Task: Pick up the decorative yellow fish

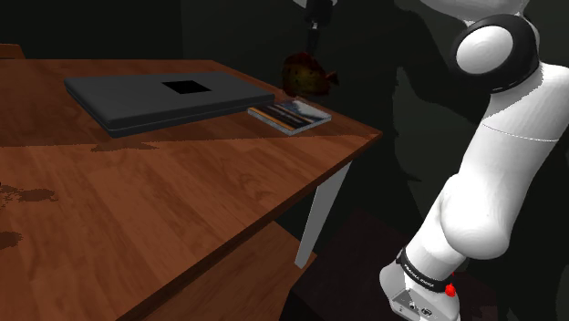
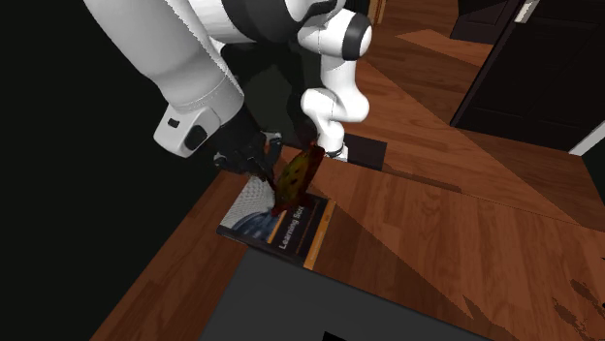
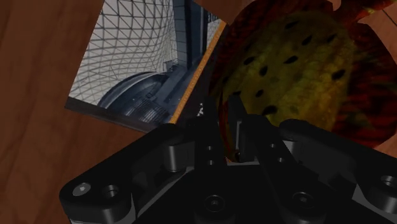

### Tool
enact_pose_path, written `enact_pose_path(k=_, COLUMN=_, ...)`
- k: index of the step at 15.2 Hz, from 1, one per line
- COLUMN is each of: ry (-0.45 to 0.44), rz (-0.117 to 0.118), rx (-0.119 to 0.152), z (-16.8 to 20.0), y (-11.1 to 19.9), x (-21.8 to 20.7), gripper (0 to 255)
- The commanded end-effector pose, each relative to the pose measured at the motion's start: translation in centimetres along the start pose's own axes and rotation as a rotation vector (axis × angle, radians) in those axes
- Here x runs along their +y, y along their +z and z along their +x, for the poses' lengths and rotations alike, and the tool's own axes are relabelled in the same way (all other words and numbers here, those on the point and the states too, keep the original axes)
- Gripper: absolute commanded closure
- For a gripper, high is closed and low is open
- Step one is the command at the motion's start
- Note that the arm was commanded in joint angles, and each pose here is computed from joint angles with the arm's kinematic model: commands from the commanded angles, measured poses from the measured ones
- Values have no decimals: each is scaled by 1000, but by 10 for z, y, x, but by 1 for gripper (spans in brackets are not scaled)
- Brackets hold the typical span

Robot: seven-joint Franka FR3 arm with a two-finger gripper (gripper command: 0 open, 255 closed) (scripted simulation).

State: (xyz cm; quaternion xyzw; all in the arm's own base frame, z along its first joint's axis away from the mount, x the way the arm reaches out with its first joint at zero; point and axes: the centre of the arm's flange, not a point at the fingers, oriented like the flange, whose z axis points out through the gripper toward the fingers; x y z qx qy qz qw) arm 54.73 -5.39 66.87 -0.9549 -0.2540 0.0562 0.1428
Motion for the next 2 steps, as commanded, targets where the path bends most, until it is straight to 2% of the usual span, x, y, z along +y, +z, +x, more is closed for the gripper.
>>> enact_pose_path(k=1, ry=0, rz=0, rx=0, z=-1, y=-6, x=-4, gripper=255)
enact_pose_path(k=2, ry=0, rz=0, rx=0, z=-1, y=-6, x=-4, gripper=255)
